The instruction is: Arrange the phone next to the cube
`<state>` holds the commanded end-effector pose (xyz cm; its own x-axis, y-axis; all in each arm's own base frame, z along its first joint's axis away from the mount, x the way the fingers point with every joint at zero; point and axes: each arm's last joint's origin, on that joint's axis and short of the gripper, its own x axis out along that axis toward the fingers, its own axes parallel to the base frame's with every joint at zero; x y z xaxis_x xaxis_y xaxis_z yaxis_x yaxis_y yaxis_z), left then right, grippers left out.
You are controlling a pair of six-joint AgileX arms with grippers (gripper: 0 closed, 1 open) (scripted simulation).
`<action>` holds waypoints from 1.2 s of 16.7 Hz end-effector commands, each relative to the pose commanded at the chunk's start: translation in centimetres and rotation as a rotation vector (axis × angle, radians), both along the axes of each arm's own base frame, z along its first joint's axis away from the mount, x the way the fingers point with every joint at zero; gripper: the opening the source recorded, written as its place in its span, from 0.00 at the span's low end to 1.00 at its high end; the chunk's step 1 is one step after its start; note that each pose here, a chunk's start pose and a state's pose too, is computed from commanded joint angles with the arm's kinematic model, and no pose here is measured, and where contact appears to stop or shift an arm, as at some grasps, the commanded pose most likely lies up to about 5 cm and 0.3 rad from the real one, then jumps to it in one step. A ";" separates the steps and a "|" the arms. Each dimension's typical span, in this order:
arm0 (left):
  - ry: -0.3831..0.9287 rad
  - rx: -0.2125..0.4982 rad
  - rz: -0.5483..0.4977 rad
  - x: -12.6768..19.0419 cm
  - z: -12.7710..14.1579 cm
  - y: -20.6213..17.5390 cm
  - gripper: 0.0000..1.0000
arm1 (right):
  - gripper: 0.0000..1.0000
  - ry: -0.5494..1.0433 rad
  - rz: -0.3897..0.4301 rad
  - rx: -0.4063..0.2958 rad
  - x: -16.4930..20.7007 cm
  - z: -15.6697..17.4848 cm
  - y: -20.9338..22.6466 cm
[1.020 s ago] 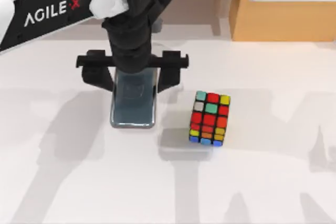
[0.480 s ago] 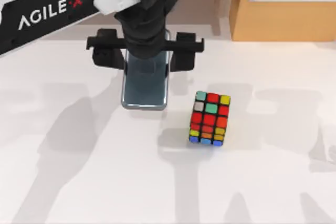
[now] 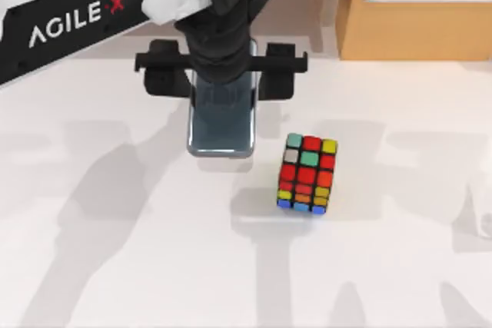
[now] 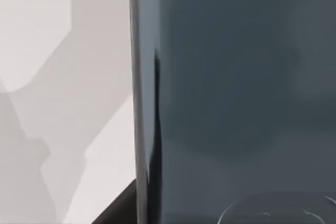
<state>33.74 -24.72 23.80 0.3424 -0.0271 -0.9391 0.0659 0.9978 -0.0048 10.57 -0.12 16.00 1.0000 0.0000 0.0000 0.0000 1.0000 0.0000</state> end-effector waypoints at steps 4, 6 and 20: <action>0.039 -0.023 0.008 0.3 -0.9 0.5 0.00 | 1.00 0.000 0.000 0.000 0.0 0.0 0.0; 0.062 -0.036 0.013 0.6 -1.4 0.9 0.00 | 1.00 0.000 0.000 0.000 0.0 0.0 0.0; 0.271 -0.023 0.037 1.7 -8.9 3.4 0.00 | 1.00 0.000 0.000 0.000 0.0 0.0 0.0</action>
